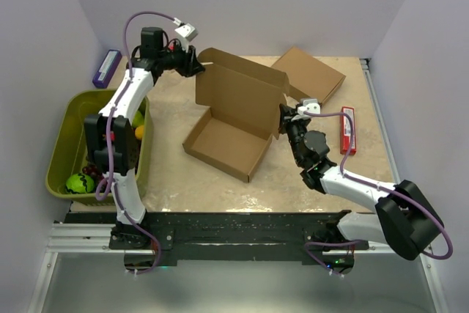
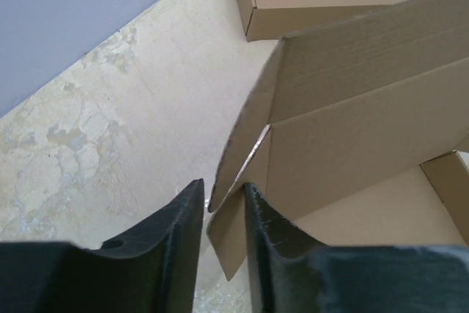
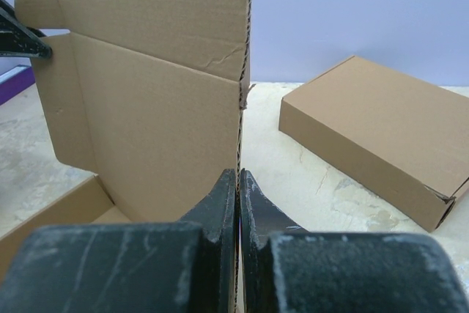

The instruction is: Fold the paper box

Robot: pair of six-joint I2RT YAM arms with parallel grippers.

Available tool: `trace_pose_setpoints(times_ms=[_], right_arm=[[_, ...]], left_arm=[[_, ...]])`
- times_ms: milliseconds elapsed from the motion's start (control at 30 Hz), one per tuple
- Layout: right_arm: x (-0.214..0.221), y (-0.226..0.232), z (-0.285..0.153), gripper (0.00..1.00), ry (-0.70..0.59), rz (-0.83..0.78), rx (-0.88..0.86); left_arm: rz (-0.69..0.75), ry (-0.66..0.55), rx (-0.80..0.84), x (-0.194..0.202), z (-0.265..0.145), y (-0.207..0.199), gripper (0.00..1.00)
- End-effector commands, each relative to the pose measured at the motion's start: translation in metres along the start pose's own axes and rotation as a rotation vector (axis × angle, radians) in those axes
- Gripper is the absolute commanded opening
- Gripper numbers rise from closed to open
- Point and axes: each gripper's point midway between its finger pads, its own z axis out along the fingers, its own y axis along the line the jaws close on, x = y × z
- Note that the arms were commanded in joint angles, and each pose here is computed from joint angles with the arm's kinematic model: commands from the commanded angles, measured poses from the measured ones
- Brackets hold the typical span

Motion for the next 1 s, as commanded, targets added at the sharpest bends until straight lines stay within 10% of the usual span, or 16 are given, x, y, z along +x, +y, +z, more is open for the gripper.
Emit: trace_pose_setpoints(times_ms=[0,133,967], right_arm=[[-0.019,0.003,0.007,0.0,-0.042,0.008,0.007],[-0.021,-0.001,0.012,0.0,-0.043,0.016,0.048],[0.013,-0.02,0.056,0.0,-0.105,0.103,0.358]], left_arm=[[0.048,0.003,-0.004,-0.005,0.004,-0.008,0.16],[0.057,-0.015,-0.032,-0.004,0.004,-0.017,0.0],[-0.08,-0.431,-0.3,0.018,0.02,-0.099,0.0]])
